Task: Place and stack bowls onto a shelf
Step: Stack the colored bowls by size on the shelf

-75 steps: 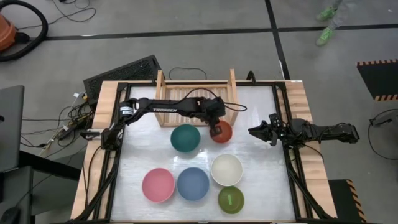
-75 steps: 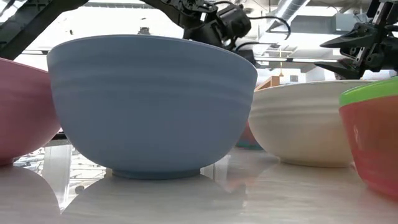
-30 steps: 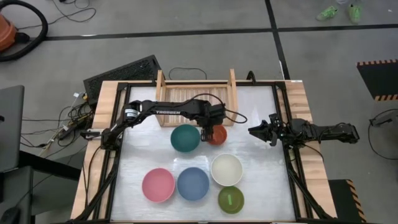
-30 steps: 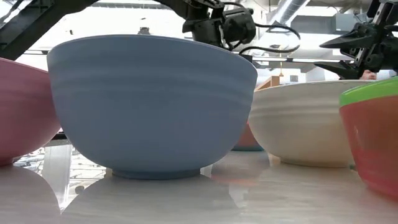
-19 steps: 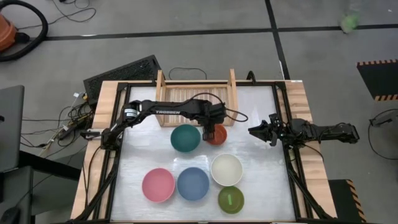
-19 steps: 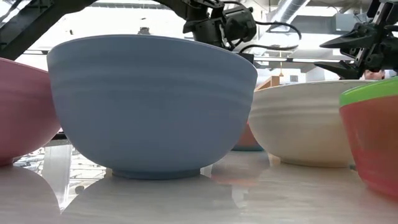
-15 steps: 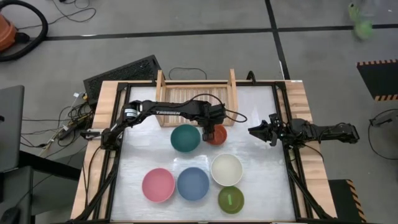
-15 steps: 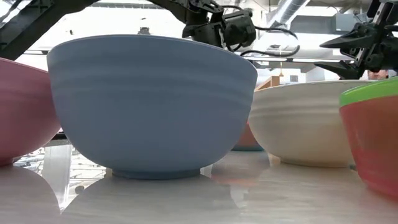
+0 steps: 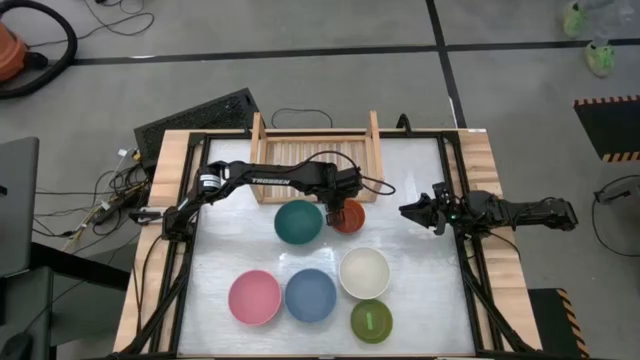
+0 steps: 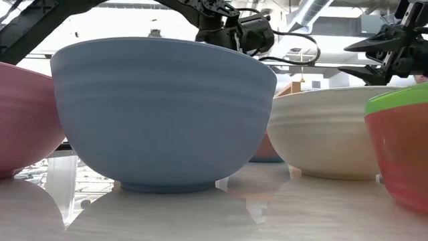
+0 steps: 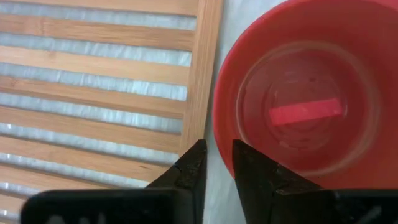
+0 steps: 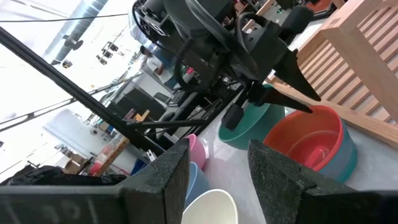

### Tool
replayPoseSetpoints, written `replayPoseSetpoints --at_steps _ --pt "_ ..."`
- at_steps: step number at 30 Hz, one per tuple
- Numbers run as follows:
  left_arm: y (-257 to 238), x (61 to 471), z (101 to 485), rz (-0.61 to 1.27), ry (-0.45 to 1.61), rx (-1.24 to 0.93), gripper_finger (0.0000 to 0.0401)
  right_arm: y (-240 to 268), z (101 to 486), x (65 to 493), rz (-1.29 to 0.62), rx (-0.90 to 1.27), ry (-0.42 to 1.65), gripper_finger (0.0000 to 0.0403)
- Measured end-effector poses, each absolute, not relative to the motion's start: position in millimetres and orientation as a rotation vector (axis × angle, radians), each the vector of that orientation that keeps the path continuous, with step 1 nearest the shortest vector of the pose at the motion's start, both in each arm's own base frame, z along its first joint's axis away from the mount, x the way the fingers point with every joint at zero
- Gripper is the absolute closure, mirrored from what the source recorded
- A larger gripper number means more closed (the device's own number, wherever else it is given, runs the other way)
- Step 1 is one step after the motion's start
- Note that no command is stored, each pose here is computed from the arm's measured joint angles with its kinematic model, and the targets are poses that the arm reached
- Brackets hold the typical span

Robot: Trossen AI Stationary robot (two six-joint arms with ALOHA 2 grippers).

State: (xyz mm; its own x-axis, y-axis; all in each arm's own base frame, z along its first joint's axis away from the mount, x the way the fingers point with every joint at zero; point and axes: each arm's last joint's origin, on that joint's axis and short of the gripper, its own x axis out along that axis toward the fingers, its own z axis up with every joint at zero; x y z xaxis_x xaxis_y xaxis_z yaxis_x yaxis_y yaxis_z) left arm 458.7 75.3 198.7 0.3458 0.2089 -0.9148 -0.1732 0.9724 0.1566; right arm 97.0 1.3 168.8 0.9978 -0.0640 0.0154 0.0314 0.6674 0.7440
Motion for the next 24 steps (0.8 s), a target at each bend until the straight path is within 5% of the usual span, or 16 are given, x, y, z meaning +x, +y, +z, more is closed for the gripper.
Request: replayPoseSetpoints --at_steps 24 --pt "83.0 454.7 197.3 0.21 1.217 -0.027 0.0401 1.3 168.8 97.0 -0.053 0.841 -0.041 0.0214"
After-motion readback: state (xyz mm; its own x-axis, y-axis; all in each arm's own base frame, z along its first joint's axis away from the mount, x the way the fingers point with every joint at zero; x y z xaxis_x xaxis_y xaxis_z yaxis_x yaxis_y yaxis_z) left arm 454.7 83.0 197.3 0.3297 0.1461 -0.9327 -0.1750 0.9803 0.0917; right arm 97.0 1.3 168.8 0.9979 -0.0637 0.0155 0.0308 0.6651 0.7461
